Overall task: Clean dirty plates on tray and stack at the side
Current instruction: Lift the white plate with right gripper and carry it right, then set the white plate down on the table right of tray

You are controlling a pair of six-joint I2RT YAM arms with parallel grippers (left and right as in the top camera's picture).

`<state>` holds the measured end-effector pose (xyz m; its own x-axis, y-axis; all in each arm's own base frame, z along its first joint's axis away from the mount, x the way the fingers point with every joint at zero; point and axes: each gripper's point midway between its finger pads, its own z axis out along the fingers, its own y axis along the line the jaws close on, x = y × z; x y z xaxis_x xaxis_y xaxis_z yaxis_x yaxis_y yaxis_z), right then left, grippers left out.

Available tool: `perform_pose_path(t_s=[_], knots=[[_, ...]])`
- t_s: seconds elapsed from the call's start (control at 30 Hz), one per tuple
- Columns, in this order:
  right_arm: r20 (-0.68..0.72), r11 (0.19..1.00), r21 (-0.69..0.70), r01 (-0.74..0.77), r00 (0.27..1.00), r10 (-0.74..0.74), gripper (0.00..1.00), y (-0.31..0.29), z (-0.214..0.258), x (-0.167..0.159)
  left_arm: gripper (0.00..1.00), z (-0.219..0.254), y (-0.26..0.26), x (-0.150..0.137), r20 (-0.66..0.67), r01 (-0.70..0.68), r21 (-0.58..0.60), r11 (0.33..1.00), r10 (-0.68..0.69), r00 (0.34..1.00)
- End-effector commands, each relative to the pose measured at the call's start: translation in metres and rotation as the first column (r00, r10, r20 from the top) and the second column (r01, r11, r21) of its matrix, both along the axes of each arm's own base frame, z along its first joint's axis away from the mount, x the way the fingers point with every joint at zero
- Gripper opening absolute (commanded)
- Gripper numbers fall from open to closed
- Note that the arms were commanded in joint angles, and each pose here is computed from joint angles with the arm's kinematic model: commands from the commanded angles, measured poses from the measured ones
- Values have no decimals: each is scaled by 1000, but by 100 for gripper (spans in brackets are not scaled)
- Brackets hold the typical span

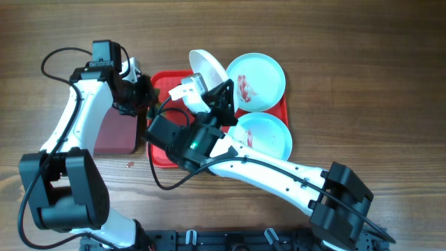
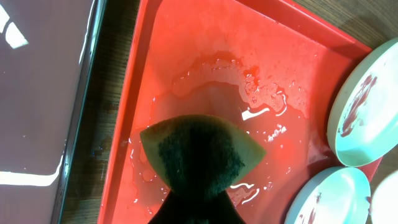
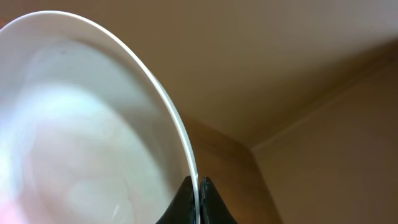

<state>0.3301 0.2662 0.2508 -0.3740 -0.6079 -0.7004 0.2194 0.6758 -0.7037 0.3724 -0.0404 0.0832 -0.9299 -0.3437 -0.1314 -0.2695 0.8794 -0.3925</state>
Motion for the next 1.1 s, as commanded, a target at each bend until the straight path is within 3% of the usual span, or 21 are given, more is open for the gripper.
perform_pose_path(t_s=[0.0, 0.13, 0.23, 0.3, 0.4, 0.53, 0.63, 0.8, 0.93, 1.07], knots=[[-95, 996, 82, -47, 994, 55, 5, 9, -13, -2, 4, -2, 0, -2, -11, -15, 1, 1000, 15, 1000], [-339, 974, 194, -120, 923, 181, 4, 29, -58, -11, 4, -2, 0, -2, -11, -14, 1, 1000, 14, 1000], [-263, 995, 94, -32, 963, 55, 4, -7, -39, 9, 4, -2, 0, -2, -12, -15, 1, 1000, 15, 1000], [-313, 986, 167, -2, 948, 55, 4, -14, -49, 16, 4, -2, 0, -2, -12, -15, 1, 1000, 15, 1000], [-558, 934, 357, 3, 802, 211, 4, 6, -98, 1, 4, -2, 0, -2, -11, -14, 1, 1000, 14, 1000], [-628, 868, 490, 84, 725, 284, 4, -1, -106, 7, 4, -2, 0, -2, -11, -14, 1, 1000, 14, 1000], [-614, 741, 652, 158, 683, 395, 4, -27, -83, 24, 4, -2, 0, -2, -11, -14, 1, 1000, 14, 1000], [-571, 482, 800, 356, 699, 431, 4, -150, -56, 63, 4, -2, 0, -2, -12, -14, 1, 1000, 14, 1000], [-605, 327, 789, 521, 752, 263, 4, -261, -72, 66, 4, -2, 0, -2, -11, -14, 1, 1000, 14, 1000], [-644, 109, 764, 636, 763, 60, 4, -340, -117, 50, 4, -2, 0, -2, -11, -14, 1, 1000, 14, 1000]])
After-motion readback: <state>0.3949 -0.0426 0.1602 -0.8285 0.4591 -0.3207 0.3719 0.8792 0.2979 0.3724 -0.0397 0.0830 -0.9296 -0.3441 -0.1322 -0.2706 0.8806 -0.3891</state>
